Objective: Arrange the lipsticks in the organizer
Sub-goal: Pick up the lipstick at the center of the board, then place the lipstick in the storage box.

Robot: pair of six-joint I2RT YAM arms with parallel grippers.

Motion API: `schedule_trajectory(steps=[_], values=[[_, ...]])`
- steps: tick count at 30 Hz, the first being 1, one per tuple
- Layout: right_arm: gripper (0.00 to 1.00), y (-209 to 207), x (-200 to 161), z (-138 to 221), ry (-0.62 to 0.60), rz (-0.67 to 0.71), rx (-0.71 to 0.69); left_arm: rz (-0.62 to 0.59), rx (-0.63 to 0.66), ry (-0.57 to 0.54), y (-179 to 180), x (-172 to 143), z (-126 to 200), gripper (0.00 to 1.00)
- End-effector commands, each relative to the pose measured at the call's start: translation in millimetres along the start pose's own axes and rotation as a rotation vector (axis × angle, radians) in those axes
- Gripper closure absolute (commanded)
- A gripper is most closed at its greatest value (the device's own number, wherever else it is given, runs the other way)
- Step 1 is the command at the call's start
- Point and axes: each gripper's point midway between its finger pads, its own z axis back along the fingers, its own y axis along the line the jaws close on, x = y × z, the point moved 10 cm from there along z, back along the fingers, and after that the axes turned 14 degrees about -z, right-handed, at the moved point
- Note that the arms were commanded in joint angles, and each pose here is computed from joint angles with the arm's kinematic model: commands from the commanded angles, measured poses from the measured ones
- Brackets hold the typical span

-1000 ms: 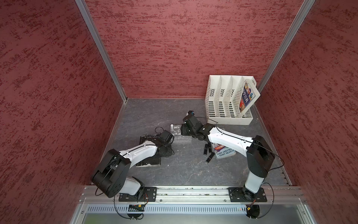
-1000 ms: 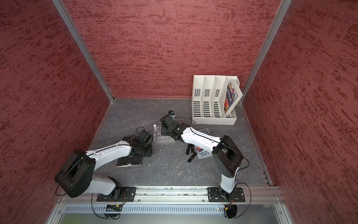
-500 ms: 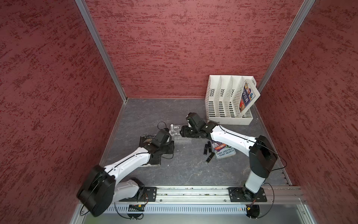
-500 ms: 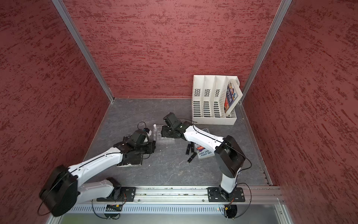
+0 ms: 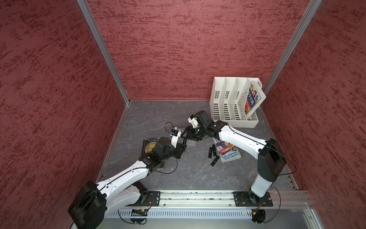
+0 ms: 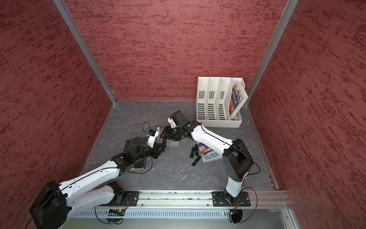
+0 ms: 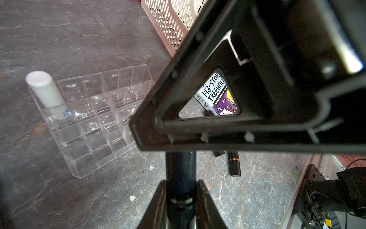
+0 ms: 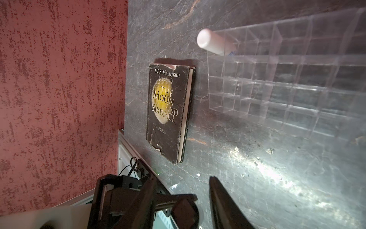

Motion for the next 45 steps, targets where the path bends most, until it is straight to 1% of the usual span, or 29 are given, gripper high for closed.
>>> schedule_trajectory(steps=[1, 5, 11, 16, 21, 22, 23, 25, 27, 28, 30, 32, 34, 36, 38, 39, 42, 45], values=[[0.56, 7, -2, 3, 0.029, 0.005, 0.032, -0.036, -0.007, -0.053, -2, 11, 1, 0.81], [0.58, 7, -2, 5, 0.026, 0.016, 0.016, -0.029, 0.013, -0.044, 2, 12, -1, 0.81], [0.58, 5, -1, 3, 0.02, 0.024, -0.02, -0.022, 0.012, -0.052, 3, 15, -4, 0.81], [0.67, 3, 4, -3, 0.005, 0.029, -0.036, -0.024, 0.009, -0.059, 3, 18, -3, 0.81], [0.71, 3, 8, -10, -0.004, 0.028, -0.039, -0.022, 0.013, -0.058, 3, 19, -2, 0.78], [0.73, 4, 8, -11, -0.009, 0.031, -0.04, -0.018, 0.017, -0.057, 4, 19, -2, 0.76], [0.74, 3, 9, -12, -0.012, 0.032, -0.043, -0.013, 0.021, -0.056, 4, 19, -1, 0.67], [0.76, 5, 12, -13, -0.039, 0.039, -0.047, 0.005, 0.042, -0.047, 5, 23, 3, 0.4], [0.78, 8, 18, -10, -0.11, 0.054, -0.056, 0.034, 0.08, -0.042, 7, 30, 12, 0.23], [0.78, 11, 22, -7, -0.157, 0.065, -0.059, 0.053, 0.108, -0.039, 10, 33, 19, 0.18], [0.8, 16, 31, -1, -0.304, 0.101, -0.08, 0.123, 0.194, -0.035, 23, 39, 34, 0.14], [0.81, 17, 38, 2, -0.466, 0.16, -0.115, 0.264, 0.324, 0.015, 49, 35, 49, 0.15], [0.82, 23, 37, -2, -0.608, 0.262, -0.166, 0.407, 0.437, 0.085, 75, 24, 61, 0.18], [0.82, 34, 32, -13, -0.722, 0.378, -0.198, 0.487, 0.457, 0.125, 90, 18, 65, 0.21], [0.82, 43, 30, -26, -0.781, 0.455, -0.211, 0.527, 0.451, 0.147, 95, 12, 63, 0.22], [0.82, 44, 31, -34, -0.793, 0.473, -0.217, 0.535, 0.441, 0.146, 96, 11, 60, 0.23], [0.83, 48, 39, -51, -0.799, 0.482, -0.217, 0.565, 0.41, 0.141, 97, 6, 53, 0.24], [0.84, 44, 43, -65, -0.782, 0.471, -0.221, 0.564, 0.406, 0.148, 97, 3, 50, 0.25]])
